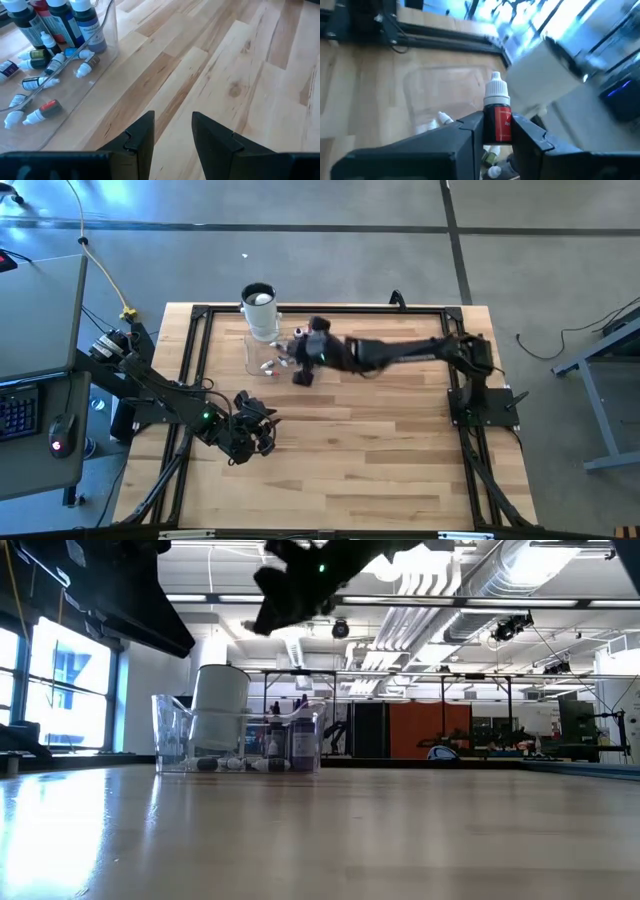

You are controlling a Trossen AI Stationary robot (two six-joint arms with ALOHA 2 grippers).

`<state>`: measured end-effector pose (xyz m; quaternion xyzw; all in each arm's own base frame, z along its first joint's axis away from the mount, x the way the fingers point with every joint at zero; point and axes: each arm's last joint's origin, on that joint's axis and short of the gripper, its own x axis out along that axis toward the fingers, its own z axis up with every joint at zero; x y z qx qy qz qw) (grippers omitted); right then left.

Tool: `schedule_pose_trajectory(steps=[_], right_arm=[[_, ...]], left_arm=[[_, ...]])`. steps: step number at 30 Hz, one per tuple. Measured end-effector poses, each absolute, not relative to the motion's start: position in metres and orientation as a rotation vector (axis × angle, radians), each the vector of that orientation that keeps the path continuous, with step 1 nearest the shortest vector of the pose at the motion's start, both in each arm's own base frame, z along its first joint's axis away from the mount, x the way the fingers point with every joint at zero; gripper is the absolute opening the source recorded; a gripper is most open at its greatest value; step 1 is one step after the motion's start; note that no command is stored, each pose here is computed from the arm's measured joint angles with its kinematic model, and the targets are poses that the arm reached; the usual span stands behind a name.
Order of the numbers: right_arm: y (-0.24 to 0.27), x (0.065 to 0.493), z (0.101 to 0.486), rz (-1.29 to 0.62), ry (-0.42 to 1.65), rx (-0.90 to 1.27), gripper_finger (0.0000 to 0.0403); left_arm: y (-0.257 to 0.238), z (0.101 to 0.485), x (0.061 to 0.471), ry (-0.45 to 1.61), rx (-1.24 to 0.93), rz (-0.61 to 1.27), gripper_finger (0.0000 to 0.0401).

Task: Pick & Place food coloring
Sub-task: Put the small red food coloring bottle into the transparent bin, then return to Home Position

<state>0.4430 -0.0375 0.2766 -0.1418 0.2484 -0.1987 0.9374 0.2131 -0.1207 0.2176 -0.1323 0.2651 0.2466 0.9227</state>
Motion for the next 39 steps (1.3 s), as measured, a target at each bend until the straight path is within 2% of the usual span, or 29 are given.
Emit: schedule_pose_trajectory(steps=[5,9,15,22,27,31,35,39], right_arm=[[-0.082,0.457,0.242,-0.331,0.628,-0.124,0.0078],[-0.093,0.462,0.217,-0.335,0.708,-0.192,0.0078],[-0.097,0.459,0.209,-0.335,0.745,-0.211,0.0083],[-0.097,0.459,0.211,-0.331,0.737,-0.227,0.0112],[-0.085,0.451,0.239,-0.336,0.701,-0.242,0.0118],[-0.060,0.428,0.286,-0.343,0.675,-0.278,0.0118],[-0.025,0.382,0.352,-0.358,0.600,-0.301,0.0118],[0.013,0.314,0.406,-0.343,0.542,-0.221,0.0117]], left_arm=[[-0.121,0.217,0.213,0.548,-0.266,0.504,0.0129],[-0.121,0.217,0.213,0.553,-0.265,0.503,0.0129],[-0.121,0.217,0.213,0.555,-0.263,0.504,0.0129],[-0.120,0.217,0.212,0.557,-0.261,0.505,0.0129],[-0.119,0.217,0.211,0.566,-0.251,0.508,0.0129],[-0.112,0.231,0.197,0.595,-0.248,0.504,0.0129],[-0.103,0.262,0.171,0.592,-0.244,0.479,0.0129],[-0.090,0.289,0.134,0.510,-0.214,0.438,0.0129]])
